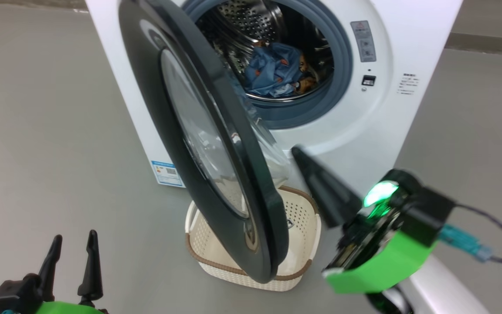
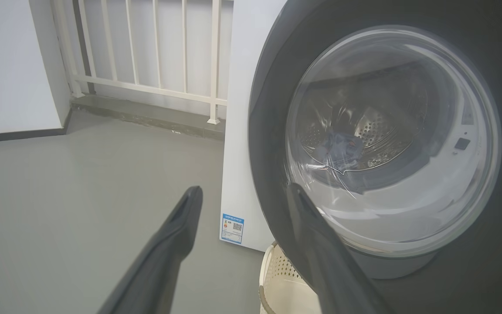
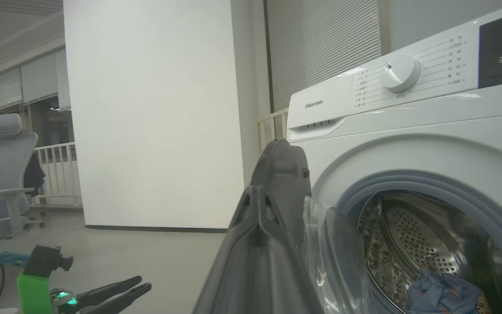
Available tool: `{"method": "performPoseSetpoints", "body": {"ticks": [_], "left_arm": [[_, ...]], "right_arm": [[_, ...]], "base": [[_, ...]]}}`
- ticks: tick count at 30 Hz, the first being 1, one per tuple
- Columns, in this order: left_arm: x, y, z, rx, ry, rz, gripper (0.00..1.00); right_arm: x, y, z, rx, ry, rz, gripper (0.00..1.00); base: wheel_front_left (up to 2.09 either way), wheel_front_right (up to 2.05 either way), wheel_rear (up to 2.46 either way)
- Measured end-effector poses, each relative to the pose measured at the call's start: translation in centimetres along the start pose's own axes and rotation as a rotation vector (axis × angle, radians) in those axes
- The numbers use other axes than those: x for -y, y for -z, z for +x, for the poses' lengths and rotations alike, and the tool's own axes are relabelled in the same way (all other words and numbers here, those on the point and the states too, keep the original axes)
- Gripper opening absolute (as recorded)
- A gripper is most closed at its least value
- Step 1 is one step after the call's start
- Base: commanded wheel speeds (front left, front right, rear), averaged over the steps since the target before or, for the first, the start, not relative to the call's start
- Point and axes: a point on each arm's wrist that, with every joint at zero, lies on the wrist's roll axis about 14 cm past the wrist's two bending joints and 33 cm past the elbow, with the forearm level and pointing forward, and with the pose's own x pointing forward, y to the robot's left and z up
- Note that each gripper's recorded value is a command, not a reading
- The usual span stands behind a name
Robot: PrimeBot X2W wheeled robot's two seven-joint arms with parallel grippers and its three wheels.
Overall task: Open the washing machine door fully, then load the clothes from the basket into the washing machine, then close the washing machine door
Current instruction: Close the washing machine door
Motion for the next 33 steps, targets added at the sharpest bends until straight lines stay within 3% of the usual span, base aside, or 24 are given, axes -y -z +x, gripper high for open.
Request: {"method": "performPoseSetpoints", "body": {"ticks": [14,23,33], "left_arm": [[-1.8,-0.9,-1.7,0.028,-0.066,-0.005,1.0],[-2.7,-0.8,-2.2,0.023,-0.102,-0.007,1.0],[-3.1,-0.2,-2.2,0.004,-0.117,-0.004,1.0]], "right_arm": [[-6.8,7.9,-1.7,-0.249,-0.205,0.103,0.0],[-6.1,13.3,-4.0,-0.425,-0.184,0.123,0.0],[-4.4,16.1,-5.4,-0.517,-0.136,0.135,0.0]], "base": [[0.0,0.0,0.0],[0.0,0.0,0.0],[0.0,0.0,0.0]]}}
